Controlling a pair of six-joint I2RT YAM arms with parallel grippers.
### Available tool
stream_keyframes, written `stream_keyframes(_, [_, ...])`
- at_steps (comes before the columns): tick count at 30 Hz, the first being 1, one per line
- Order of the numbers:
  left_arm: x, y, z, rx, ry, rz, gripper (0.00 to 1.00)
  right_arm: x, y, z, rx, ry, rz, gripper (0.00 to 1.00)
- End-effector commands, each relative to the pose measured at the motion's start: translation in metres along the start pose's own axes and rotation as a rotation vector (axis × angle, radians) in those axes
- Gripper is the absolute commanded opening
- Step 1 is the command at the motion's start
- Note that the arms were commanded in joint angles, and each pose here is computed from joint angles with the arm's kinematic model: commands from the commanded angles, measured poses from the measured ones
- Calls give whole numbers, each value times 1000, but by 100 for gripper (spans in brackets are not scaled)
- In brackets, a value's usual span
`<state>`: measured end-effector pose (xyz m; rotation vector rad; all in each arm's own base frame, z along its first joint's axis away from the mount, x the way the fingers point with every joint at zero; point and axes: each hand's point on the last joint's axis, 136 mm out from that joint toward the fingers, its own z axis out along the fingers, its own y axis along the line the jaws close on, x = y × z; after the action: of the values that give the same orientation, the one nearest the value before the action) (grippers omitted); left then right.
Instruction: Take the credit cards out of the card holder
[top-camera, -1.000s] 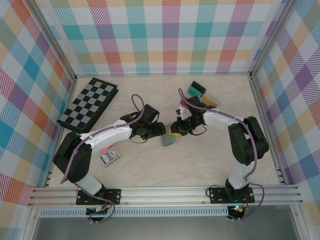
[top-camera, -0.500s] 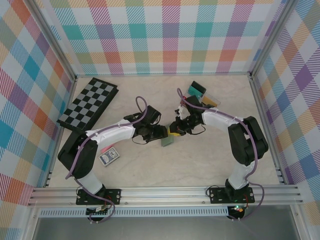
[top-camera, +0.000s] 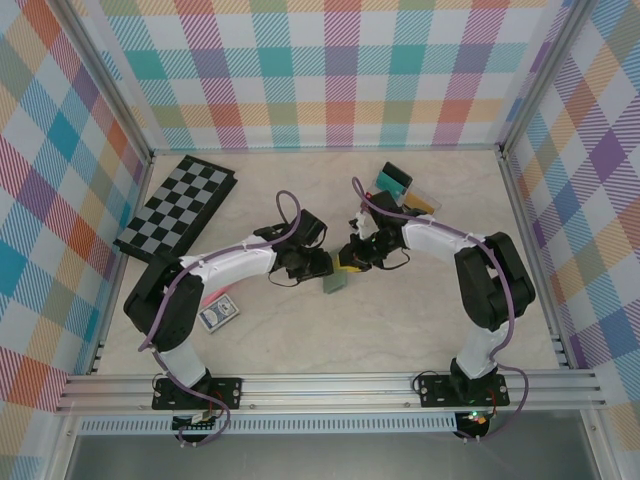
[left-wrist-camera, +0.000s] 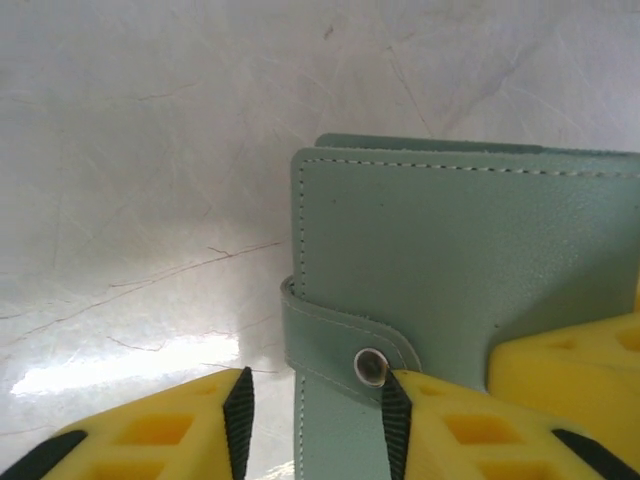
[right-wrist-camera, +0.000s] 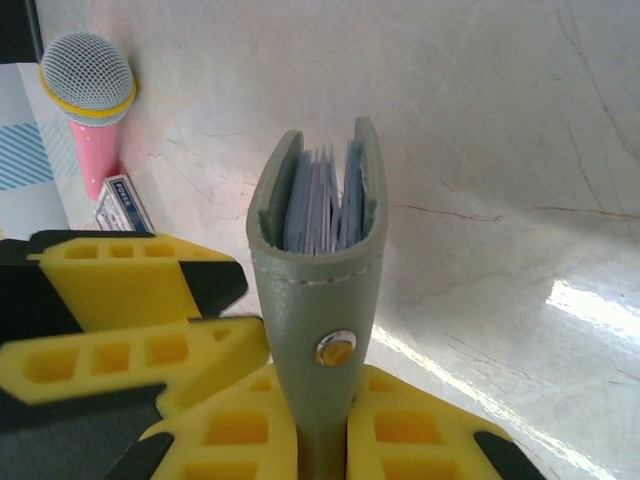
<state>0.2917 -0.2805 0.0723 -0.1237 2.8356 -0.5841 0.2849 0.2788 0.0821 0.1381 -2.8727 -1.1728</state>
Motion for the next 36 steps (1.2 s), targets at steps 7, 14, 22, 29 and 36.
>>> stream_keyframes(7, [-2, 36, -2, -172, -30, -11, 32, 3, 4, -1, 13, 28, -9, 1])
stream_keyframes(14, [-7, -20, -13, 116, -33, 52, 34, 3, 6, 0, 0, 32, -7, 0])
stream_keyframes(22, [0, -29, -3, 156, 22, 61, 39, 3, 8, 0, -11, 32, -6, 0])
stream_keyframes(29, [4, -19, 7, 108, 47, 40, 42, 2, 10, 0, -17, 31, -5, 0])
stream_keyframes(36, [9, 2, 15, 4, 68, 16, 37, 0, 10, -1, -13, 25, -6, 0])
